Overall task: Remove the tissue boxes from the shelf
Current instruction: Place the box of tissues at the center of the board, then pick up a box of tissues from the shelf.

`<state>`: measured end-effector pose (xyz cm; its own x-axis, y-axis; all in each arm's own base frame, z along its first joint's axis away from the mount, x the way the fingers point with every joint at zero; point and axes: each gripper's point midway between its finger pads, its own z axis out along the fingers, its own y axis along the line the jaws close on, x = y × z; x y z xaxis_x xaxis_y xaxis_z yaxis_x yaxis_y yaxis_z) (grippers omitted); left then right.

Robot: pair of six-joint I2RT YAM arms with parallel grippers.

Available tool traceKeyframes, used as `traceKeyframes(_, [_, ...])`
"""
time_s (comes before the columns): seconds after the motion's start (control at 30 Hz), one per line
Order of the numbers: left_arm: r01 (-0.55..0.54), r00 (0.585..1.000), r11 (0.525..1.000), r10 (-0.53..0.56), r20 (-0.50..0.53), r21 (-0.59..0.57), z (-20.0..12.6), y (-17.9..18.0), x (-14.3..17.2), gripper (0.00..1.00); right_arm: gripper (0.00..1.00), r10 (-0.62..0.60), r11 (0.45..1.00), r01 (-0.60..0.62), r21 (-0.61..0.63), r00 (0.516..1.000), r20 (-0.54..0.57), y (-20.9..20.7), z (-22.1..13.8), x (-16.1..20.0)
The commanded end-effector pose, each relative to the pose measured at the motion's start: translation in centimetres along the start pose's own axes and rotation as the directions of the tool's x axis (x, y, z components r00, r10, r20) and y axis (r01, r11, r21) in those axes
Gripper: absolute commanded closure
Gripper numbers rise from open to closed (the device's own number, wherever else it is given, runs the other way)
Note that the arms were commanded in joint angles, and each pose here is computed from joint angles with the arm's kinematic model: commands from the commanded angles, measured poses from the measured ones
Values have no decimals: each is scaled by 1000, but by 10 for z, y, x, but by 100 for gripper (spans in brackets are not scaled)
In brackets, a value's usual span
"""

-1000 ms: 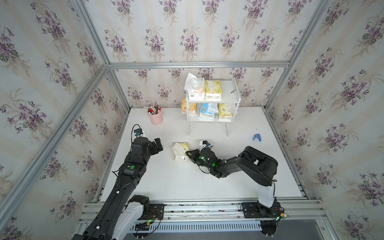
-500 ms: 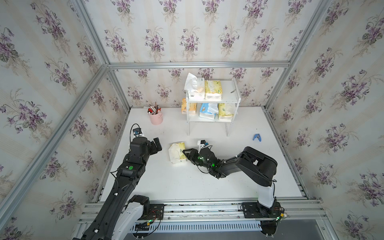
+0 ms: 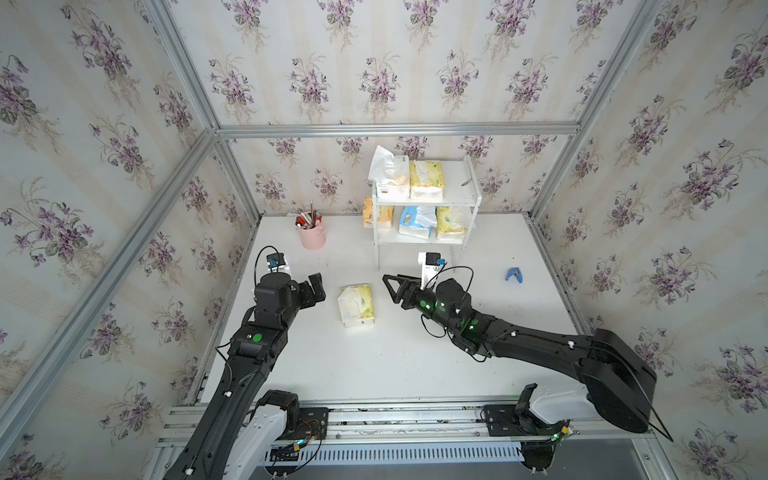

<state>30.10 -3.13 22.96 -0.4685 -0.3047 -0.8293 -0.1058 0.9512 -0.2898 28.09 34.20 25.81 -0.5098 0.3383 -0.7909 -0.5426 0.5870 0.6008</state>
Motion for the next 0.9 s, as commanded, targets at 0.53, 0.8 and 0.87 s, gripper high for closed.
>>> traceKeyframes(0.53, [51,990,982,-25,-142,181,21,-36,19,1,37,-141,973,148,179,989,-51,-47,-39,-223])
traceKeyframes(0.8, [49,987,984,-21,-162,169,24,-32,29,1,45,-39,976,37,214,999,3,-90,-15,-263])
traceKeyframes(0.87, [49,986,986,-21,-167,161,25,-30,31,1,47,-18,978,16,206,1000,9,-94,-5,-269])
